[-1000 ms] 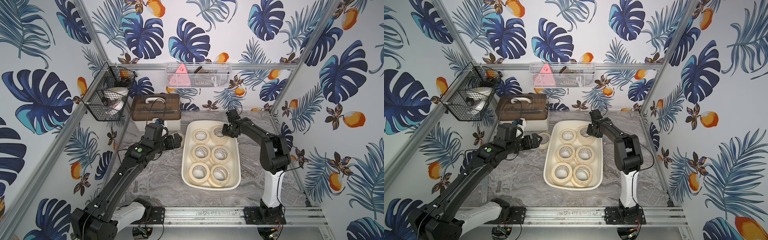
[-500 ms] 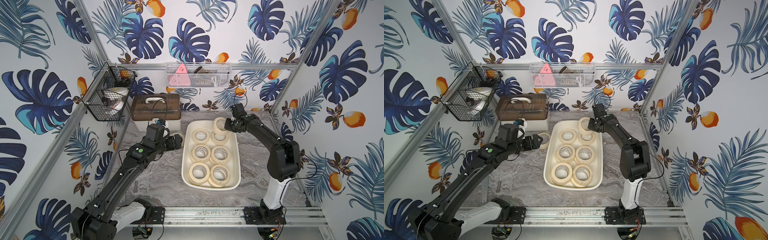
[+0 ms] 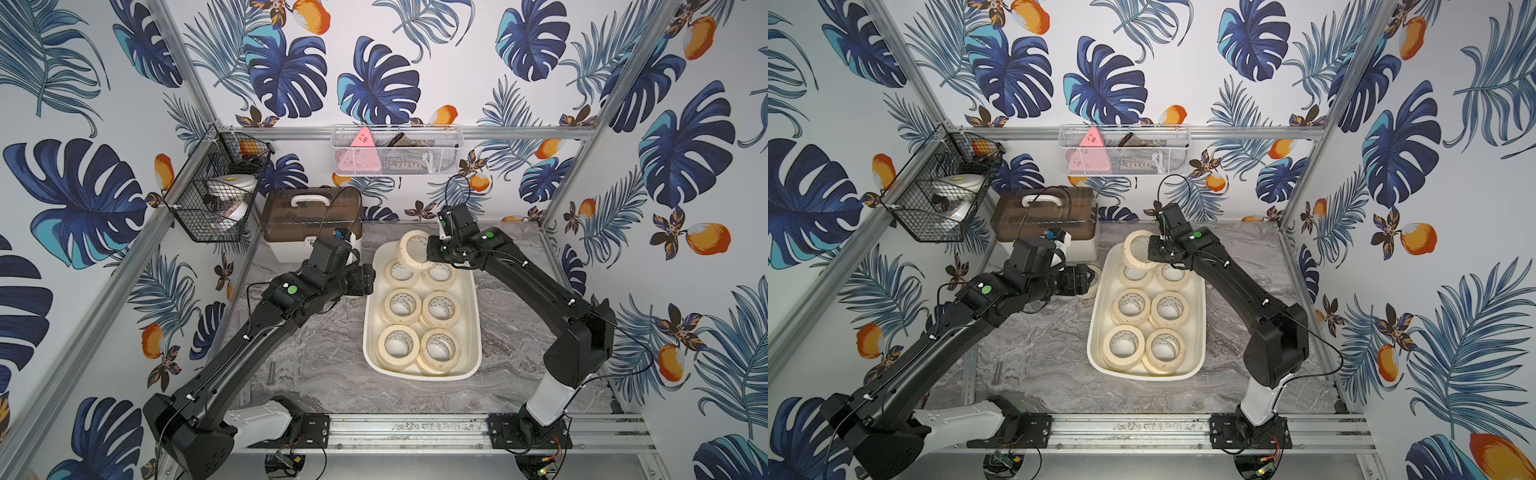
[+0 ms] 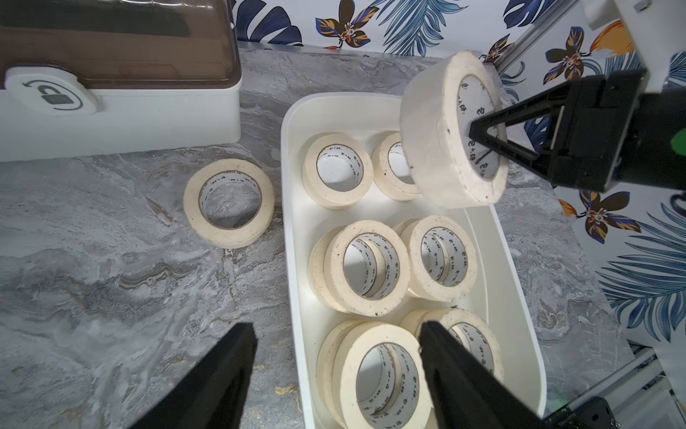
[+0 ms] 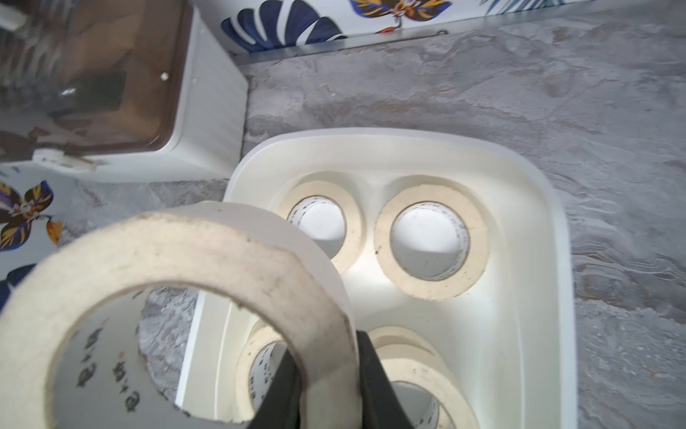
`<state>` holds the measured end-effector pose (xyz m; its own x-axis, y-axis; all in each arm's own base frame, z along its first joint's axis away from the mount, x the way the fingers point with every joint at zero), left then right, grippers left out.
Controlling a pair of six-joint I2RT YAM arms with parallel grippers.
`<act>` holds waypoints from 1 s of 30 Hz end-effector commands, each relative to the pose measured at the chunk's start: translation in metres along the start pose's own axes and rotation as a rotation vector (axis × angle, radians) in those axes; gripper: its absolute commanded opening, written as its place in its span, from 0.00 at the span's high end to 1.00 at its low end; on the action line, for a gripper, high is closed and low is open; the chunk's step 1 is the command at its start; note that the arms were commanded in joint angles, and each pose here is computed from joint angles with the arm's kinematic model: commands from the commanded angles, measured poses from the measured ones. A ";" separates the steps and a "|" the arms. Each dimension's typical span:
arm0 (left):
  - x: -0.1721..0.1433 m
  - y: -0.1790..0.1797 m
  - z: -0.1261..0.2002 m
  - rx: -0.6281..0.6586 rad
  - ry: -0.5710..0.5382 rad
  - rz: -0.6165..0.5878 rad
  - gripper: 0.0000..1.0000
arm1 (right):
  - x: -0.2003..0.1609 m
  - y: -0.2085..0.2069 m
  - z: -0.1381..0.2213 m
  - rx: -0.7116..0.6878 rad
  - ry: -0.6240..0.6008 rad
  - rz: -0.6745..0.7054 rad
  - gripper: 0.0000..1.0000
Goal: Take out the art tape in the storage box
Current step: Pick up the art tape from the storage box.
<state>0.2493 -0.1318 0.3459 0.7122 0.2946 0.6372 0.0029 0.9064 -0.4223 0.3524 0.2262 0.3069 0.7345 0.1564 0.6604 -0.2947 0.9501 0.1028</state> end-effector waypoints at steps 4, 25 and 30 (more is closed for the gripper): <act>0.002 0.003 0.002 0.089 -0.002 -0.059 0.26 | -0.009 0.046 0.012 0.022 -0.007 0.083 0.97; -0.004 0.012 -0.022 0.192 0.033 -0.095 0.36 | -0.037 0.126 0.015 0.099 0.010 0.197 0.98; -0.005 0.014 -0.029 0.221 0.040 -0.092 0.48 | -0.042 0.132 0.016 0.106 0.013 0.207 0.97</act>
<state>0.2644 -0.1305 0.3206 0.7462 0.2088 0.6321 -0.0722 0.9693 -0.2350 0.2727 0.3376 0.3021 0.6620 0.3732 0.6499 -0.5157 0.8561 0.0337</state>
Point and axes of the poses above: each gripper's point midway between its finger pads, its own z axis back along the fingers, its own y axis along the line the jaws close on, x = y × z, the point moved 9 cm from there along z, back along the fingers, and after that the axes turned 12 degrees about z, right-handed, at the moved point
